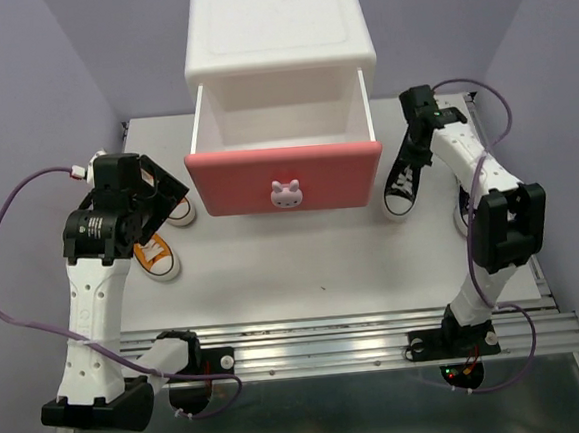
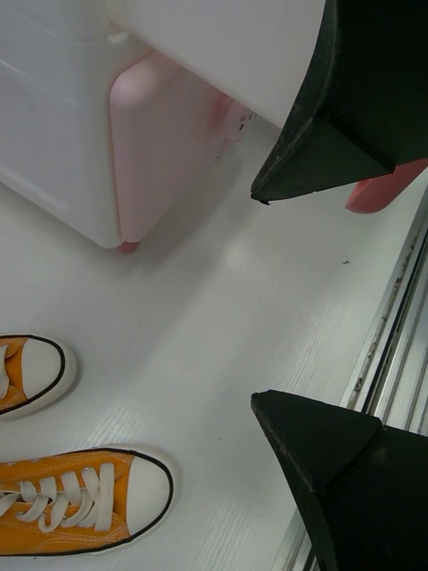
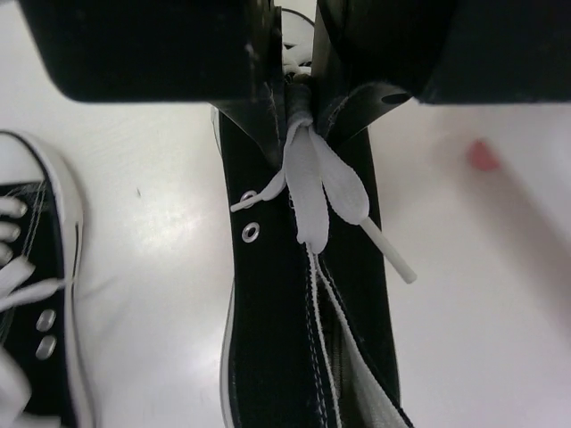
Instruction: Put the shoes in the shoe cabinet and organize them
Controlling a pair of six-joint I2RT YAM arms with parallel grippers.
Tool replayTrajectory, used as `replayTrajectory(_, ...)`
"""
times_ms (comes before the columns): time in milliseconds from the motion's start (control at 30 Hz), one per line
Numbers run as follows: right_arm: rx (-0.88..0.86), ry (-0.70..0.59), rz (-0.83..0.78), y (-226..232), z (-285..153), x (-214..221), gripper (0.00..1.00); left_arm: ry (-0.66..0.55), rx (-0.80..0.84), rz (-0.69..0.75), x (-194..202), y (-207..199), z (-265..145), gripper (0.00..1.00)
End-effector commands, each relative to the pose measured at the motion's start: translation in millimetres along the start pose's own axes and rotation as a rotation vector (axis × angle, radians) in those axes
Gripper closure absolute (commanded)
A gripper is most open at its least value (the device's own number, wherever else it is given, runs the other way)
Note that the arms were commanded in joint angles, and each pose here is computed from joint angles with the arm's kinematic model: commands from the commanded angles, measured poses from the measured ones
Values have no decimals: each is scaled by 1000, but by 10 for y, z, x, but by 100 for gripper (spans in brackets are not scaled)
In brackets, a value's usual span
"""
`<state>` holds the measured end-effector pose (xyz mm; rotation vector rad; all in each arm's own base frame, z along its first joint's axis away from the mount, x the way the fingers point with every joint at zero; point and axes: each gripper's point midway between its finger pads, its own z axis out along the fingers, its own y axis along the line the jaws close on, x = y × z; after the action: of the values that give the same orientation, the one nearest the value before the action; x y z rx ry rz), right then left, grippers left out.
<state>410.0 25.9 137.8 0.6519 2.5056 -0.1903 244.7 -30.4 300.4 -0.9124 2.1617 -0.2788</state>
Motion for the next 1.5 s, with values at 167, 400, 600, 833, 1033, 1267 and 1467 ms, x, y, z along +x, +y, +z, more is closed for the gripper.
replayTrajectory(167,-311,-684,270,-104,-2364,-1717,99,-41,66,6,-107,-146,21,1)
replayTrajectory(400,-607,-1066,311,-26,-3752,-2413,99,-27,55,50,-120,-172,86,1)
replayTrajectory(600,-983,-1227,301,303,-4706,-2659,99,-28,60,60,-150,-221,134,1)
replayTrajectory(833,-1474,-1258,157,752,-5460,-2445,99,-23,57,51,-133,-218,163,1)
replayTrajectory(1033,-1730,-1180,34,1178,-5890,-1873,99,-17,54,36,-105,-202,179,1)
replayTrajectory(1267,-1868,-1037,-109,1609,-6016,-1296,99,-8,47,18,-70,-184,211,1)
replayTrajectory(1467,-1869,-847,-202,1935,-5874,-812,99,-8,44,-7,-41,-153,217,1)
